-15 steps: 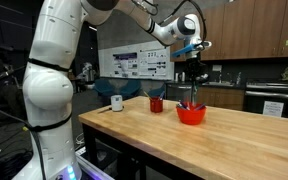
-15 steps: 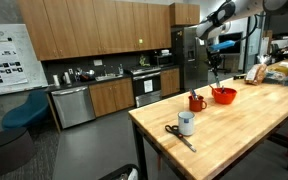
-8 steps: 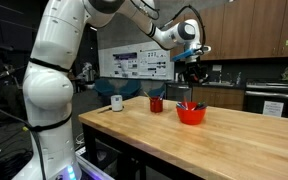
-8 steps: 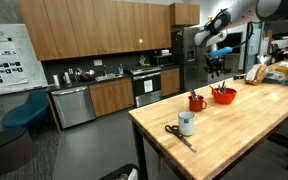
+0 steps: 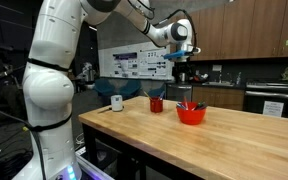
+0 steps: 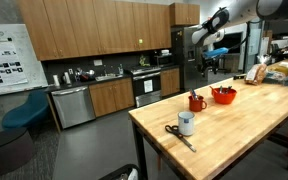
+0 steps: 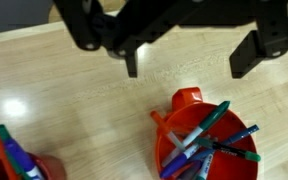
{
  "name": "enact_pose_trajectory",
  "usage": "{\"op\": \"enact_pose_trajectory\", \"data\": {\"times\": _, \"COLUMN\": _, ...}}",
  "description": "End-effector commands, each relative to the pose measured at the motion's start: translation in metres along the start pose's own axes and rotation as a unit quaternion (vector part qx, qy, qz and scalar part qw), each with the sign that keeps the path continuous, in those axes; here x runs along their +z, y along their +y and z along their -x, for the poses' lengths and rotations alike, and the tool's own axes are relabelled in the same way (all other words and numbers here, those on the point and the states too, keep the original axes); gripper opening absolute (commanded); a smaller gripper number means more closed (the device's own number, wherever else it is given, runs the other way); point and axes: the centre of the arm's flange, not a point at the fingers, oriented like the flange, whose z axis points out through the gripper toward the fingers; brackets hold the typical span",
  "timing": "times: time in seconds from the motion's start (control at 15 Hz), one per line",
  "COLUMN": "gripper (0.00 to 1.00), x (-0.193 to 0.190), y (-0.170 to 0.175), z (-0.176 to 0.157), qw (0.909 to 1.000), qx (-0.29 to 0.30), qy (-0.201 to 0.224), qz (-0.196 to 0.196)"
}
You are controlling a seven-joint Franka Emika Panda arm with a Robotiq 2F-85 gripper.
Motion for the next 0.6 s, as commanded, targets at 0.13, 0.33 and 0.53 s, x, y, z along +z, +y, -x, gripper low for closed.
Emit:
{"op": "enact_pose_trajectory", "data": {"times": 0.13, "gripper": 1.00, "x": 0.001, "y": -0.045, "z": 0.028, "qw": 0.9968, "qx": -0.055, "qy": -0.011, "qz": -0.057}}
{"op": "enact_pose_trajectory", "data": {"times": 0.33, "gripper": 1.00, "x": 0.018, "y": -0.070, "z": 0.039, "qw": 0.9921, "qx": -0.093, "qy": -0.039, "qz": -0.075}}
{"op": "enact_pose_trajectory", "data": {"times": 0.53, "gripper": 1.00, "x": 0.031, "y": -0.089, "z": 0.048, "qw": 0.9857, "qx": -0.124, "qy": -0.065, "qz": -0.094}}
